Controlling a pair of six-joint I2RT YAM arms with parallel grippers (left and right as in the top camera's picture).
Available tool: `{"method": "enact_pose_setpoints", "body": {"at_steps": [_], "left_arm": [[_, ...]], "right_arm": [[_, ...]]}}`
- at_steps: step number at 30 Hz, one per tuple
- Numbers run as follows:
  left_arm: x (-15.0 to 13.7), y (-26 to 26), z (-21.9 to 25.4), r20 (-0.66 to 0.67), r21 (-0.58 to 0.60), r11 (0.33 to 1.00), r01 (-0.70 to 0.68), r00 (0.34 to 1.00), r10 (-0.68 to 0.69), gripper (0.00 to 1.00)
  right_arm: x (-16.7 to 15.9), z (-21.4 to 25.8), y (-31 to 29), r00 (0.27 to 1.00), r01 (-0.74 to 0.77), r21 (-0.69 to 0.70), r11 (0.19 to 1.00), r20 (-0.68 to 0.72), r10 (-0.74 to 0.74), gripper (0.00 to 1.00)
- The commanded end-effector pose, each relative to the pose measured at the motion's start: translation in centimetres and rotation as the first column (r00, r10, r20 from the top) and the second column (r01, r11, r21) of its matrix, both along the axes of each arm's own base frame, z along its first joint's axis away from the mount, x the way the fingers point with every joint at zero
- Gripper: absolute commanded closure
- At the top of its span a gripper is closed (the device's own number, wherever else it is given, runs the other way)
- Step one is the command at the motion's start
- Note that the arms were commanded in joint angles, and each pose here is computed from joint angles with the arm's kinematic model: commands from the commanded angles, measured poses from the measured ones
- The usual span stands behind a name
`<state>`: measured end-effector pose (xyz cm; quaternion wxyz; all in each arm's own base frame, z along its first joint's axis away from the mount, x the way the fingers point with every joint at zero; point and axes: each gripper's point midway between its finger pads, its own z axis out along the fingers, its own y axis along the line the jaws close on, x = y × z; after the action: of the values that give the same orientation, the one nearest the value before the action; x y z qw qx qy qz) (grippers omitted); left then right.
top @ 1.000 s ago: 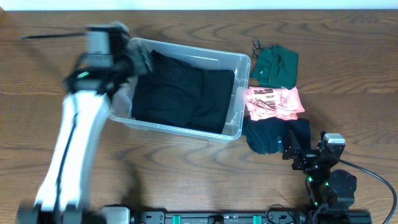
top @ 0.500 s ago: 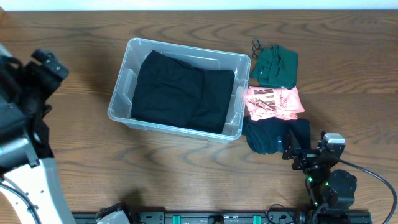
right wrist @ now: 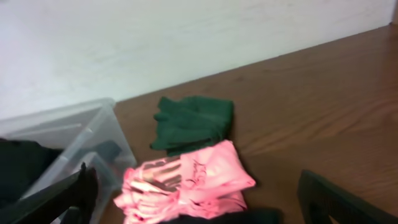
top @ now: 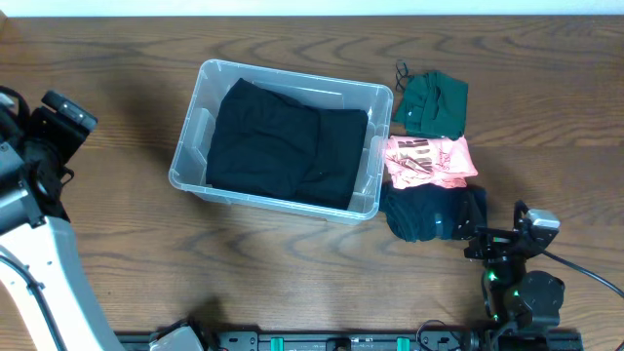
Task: Pack container
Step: 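Withdraw the left arm and reach the right gripper to the green cloth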
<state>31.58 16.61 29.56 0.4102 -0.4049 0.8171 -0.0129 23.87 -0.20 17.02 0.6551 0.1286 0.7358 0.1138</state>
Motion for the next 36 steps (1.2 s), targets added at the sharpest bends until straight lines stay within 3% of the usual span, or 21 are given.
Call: {"method": "enact_pose_setpoints", "body": {"at_steps": [1, 7, 13, 20, 26, 36], "left_arm": [[0.1, 0.4, -0.8, -0.022, -0.010, 1.000, -0.010, 1.000, 0.010, 0.02], [0.4, 0.5, -1.3, -0.033, -0.016, 1.000, -0.010, 0.999, 0.010, 0.02], [0.3, 0.5, -1.3, -0.034, -0.016, 1.000, -0.010, 0.999, 0.010, 0.02], [0.3, 0.5, -1.3, -0.034, -0.016, 1.000, -0.010, 0.999, 0.010, 0.02], [0.3, 0.5, -1.3, -0.033, -0.016, 1.000, -0.010, 0.999, 0.010, 0.02], [0.3, 0.5, -1.3, -0.033, -0.016, 1.000, -0.010, 0.999, 0.010, 0.02]], "right_arm": [[0.1, -0.2, 1.0, 0.999, -0.040, 0.088, 0.995, -0.011, 0.041, 0.01], [0.7, -2.6, 1.7, 0.984, -0.059, 0.137, 0.989, -0.156, 0.080, 0.01], [3.5, -1.2, 1.9, 0.947, -0.075, 0.094, 0.993, -0.307, 0.100, 0.01], [11.0, 4.0, 3.2, 0.869, -0.234, -0.006, 0.972, -0.450, 0.206, 0.01], [17.6, 7.8, 4.3, 0.850, -0.327, -0.011, 0.945, -0.440, 0.290, 0.01], [23.3, 1.5, -2.1, 0.783, -0.171, 0.230, 0.958, -0.559, 0.274, 0.01]]}}
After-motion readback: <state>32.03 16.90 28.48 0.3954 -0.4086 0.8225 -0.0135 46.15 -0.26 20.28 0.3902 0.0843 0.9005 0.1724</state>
